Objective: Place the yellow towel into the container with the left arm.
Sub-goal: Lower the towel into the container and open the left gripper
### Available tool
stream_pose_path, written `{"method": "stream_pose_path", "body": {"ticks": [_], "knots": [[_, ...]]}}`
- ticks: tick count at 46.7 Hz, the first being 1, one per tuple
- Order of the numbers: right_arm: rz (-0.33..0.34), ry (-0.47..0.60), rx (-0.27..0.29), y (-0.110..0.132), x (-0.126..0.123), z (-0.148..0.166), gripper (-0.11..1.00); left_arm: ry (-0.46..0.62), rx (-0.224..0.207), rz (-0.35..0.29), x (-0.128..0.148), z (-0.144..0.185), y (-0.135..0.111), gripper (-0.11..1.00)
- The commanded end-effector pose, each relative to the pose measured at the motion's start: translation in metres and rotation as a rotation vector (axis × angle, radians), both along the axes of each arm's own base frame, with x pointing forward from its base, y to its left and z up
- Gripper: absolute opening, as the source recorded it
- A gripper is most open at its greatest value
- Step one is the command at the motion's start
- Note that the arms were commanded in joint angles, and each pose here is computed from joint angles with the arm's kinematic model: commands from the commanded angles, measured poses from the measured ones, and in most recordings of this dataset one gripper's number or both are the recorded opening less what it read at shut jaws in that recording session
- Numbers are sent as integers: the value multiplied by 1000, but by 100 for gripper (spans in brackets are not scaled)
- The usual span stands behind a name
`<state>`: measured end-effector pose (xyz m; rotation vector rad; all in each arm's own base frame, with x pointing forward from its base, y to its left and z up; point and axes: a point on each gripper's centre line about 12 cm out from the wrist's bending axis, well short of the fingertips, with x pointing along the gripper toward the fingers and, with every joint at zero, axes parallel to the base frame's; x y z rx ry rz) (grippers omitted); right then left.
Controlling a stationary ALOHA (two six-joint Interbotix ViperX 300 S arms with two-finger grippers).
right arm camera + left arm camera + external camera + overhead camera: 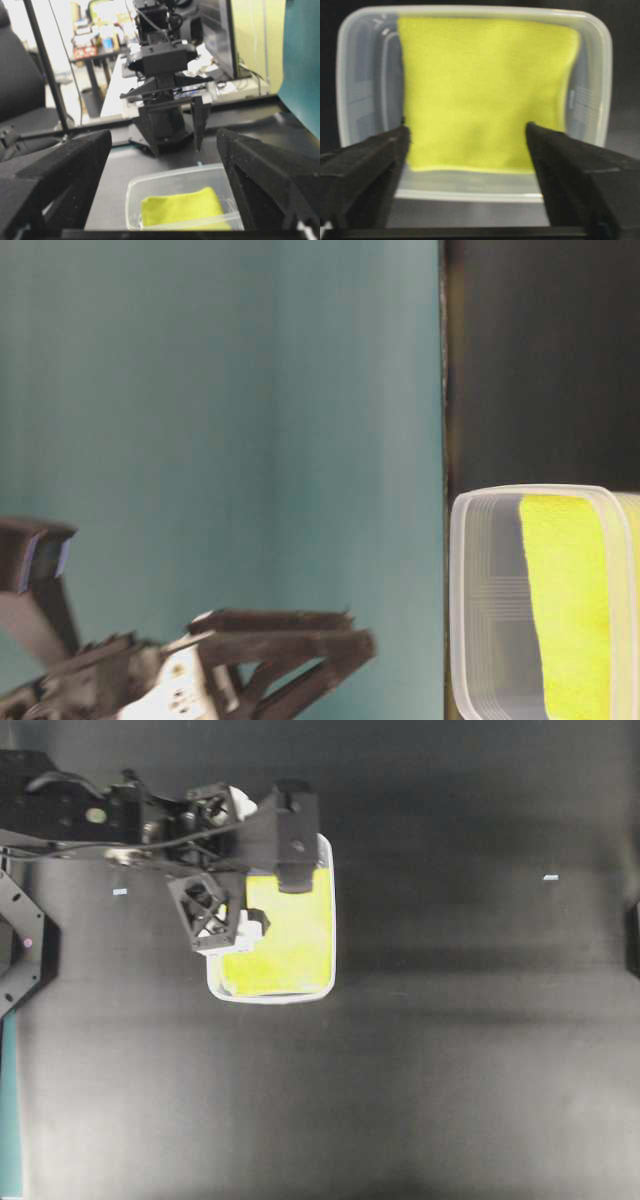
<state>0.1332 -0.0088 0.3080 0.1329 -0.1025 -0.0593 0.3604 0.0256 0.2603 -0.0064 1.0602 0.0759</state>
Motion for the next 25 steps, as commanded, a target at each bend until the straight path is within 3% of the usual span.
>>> {"method": "stream_pose_path", "body": {"ticks": [1,11,17,25], "knots": [[-1,-13,5,0,0,2,81,-101,5,13,-13,31,2,85],[-1,-3,6,0,1,-2,81,-416,0,33,-53,88,-1,87],[-1,-17,7,0,1,0,81,-595,12,20,-80,100,-4,87],[-2,-40,5,0,1,-1,81,-703,4,26,-115,106,-7,87]]}}
